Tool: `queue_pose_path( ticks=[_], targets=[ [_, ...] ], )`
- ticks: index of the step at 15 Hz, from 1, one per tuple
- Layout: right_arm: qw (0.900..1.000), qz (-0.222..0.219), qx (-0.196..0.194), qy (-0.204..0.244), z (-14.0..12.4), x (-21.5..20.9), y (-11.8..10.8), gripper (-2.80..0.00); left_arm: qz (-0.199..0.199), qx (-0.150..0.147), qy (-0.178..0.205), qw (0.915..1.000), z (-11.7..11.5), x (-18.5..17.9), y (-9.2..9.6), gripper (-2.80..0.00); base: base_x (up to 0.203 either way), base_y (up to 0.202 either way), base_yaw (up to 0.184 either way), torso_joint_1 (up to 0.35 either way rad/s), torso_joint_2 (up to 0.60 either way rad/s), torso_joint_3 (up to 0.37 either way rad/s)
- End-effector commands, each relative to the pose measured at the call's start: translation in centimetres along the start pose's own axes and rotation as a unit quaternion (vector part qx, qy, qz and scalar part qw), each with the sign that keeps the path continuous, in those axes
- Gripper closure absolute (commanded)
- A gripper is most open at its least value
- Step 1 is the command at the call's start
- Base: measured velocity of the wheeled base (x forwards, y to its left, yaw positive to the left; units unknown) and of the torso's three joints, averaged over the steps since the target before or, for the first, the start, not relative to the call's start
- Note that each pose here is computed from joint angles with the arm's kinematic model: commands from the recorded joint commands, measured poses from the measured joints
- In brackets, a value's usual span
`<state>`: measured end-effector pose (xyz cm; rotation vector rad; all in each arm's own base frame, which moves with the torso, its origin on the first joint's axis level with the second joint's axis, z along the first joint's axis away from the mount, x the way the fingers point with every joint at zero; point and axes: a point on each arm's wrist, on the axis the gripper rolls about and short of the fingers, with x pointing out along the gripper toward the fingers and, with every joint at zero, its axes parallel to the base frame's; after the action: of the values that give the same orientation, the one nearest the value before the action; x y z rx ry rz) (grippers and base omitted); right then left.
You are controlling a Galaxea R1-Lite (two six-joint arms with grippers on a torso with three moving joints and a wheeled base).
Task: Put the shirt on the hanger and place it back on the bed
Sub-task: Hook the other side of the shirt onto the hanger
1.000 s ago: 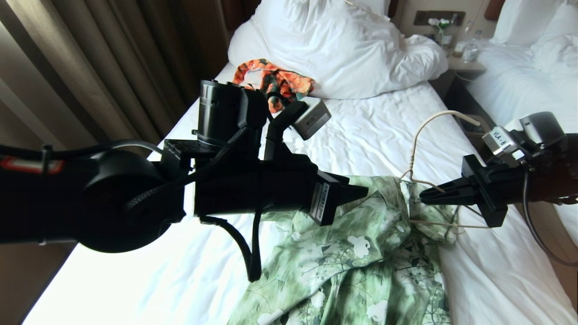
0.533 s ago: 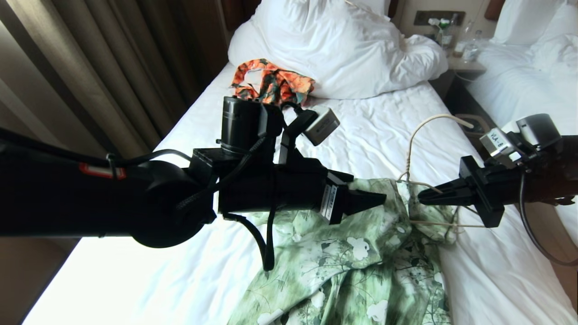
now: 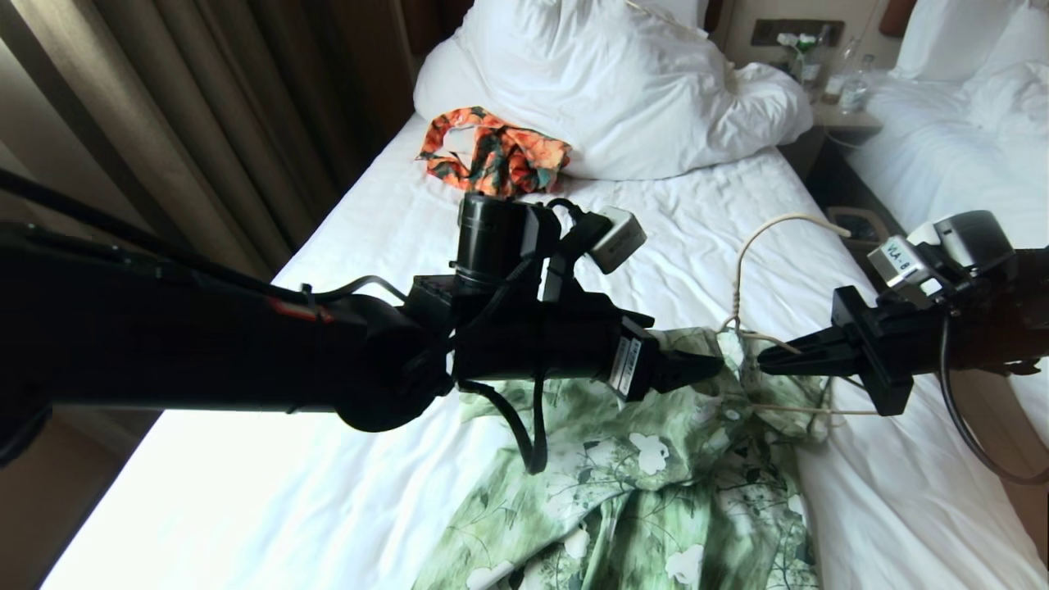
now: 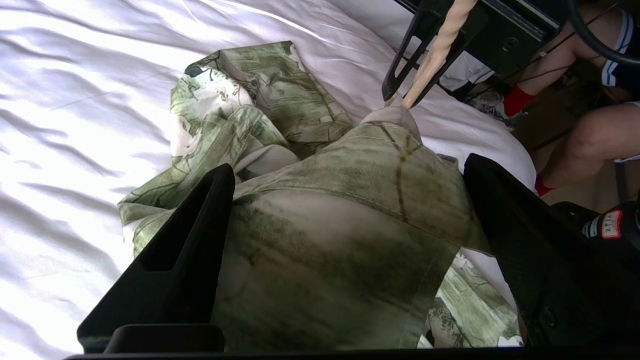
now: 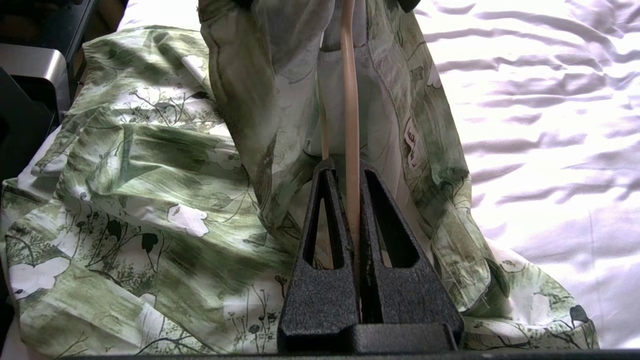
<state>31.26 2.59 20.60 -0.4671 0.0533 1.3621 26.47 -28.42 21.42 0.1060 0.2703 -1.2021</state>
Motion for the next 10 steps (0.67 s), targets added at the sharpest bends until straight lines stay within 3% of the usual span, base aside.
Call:
queue_pose_path(
  ticks=[1, 4, 5, 6, 10],
  targets=[
    [1.000, 0.003, -0.001, -0.003, -0.1, 0.1, 0.0, 0.00, -0.004, -0.005, 0.014, 0.9999, -1.0, 1.2, 0.2, -2.80, 0.000, 0.000, 0.000, 0.000, 0.00, 0.000],
    [1.000, 0.005, 0.002, -0.003, -0.3, 0.3, -0.1, 0.00, -0.006, -0.002, 0.025, 0.9997, -1.8, 2.1, 0.2, -2.80, 0.000, 0.000, 0.000, 0.000, 0.00, 0.000],
    [1.000, 0.005, 0.001, -0.003, -0.3, 0.2, -0.1, 0.00, -0.008, 0.004, 0.026, 0.9996, -1.9, 2.3, 0.0, -0.36, 0.000, 0.000, 0.000, 0.000, 0.00, 0.000],
    [1.000, 0.005, 0.001, -0.003, -0.3, 0.2, -0.1, 0.00, -0.008, 0.007, 0.026, 0.9996, -1.9, 2.3, 0.0, 0.00, 0.000, 0.000, 0.000, 0.000, 0.00, 0.000],
    [1.000, 0.005, 0.003, -0.003, -0.3, 0.3, -0.1, 0.00, -0.007, 0.009, 0.021, 0.9997, -1.5, 2.1, 0.0, 0.00, 0.000, 0.000, 0.000, 0.000, 0.00, 0.000]
  ],
)
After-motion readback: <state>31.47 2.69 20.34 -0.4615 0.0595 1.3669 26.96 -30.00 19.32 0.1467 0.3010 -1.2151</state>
